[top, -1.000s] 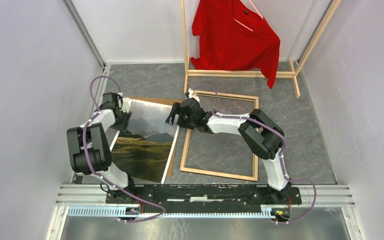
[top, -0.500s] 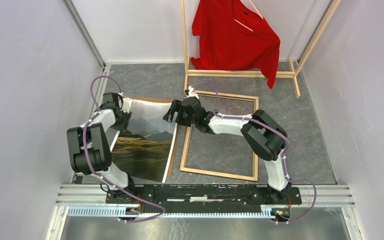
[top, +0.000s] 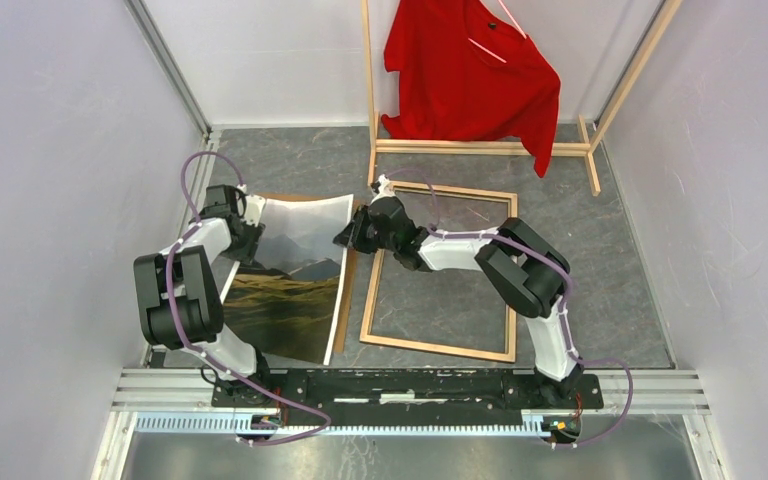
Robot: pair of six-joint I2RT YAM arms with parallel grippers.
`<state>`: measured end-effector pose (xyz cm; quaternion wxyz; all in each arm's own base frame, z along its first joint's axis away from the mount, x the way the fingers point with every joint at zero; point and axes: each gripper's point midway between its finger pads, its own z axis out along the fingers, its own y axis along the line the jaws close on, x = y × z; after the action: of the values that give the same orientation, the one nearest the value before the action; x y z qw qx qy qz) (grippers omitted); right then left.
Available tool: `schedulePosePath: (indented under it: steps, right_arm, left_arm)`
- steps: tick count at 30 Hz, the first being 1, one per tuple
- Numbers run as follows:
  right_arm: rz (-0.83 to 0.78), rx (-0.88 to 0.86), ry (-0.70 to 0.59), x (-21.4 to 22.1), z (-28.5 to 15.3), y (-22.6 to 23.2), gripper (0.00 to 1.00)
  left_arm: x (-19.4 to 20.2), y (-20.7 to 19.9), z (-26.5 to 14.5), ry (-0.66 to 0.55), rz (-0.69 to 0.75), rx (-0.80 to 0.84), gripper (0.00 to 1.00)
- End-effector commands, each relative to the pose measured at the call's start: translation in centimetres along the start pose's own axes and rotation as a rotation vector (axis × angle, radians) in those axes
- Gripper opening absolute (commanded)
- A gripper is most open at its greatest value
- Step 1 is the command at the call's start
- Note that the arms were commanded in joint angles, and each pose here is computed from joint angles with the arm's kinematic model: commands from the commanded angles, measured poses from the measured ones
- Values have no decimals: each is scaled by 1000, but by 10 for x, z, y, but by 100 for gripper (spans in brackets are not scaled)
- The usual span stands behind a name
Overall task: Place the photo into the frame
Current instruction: Pick up the photo at the center of the board, then turn over the photo from the photo frame.
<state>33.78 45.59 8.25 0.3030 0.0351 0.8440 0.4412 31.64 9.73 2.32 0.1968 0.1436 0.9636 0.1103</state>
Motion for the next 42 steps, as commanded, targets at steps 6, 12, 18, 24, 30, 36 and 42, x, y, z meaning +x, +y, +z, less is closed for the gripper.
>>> schedulePosePath:
  steps: [6,12,18,24,30,36,42]
  right_arm:
    - [-59,-106,-55,-57,-21,39,2]
    - [-226,-76,-157,-130,-97,57,0]
    - [-487,246,-338,-198,-241,43,0]
    - [-673,252,-611,-223,-402,100,0]
    - [-690,306,-720,-241,-489,134,0]
    - [-630,785,-457,-243,-454,53,0]
    - [-735,1102,-331,-224,-441,4,0]
  left_arm:
    - [-28,3,-48,-58,19,80,92]
    - [-59,14,-83,-134,2,84,100]
    - [-66,12,-87,-151,-6,112,100]
    - [-64,4,-77,-136,-19,146,100]
    - [-68,4,-82,-156,-23,147,100]
    - [-62,3,-83,-148,-19,139,99]
    - [-53,3,-77,-134,-10,120,98]
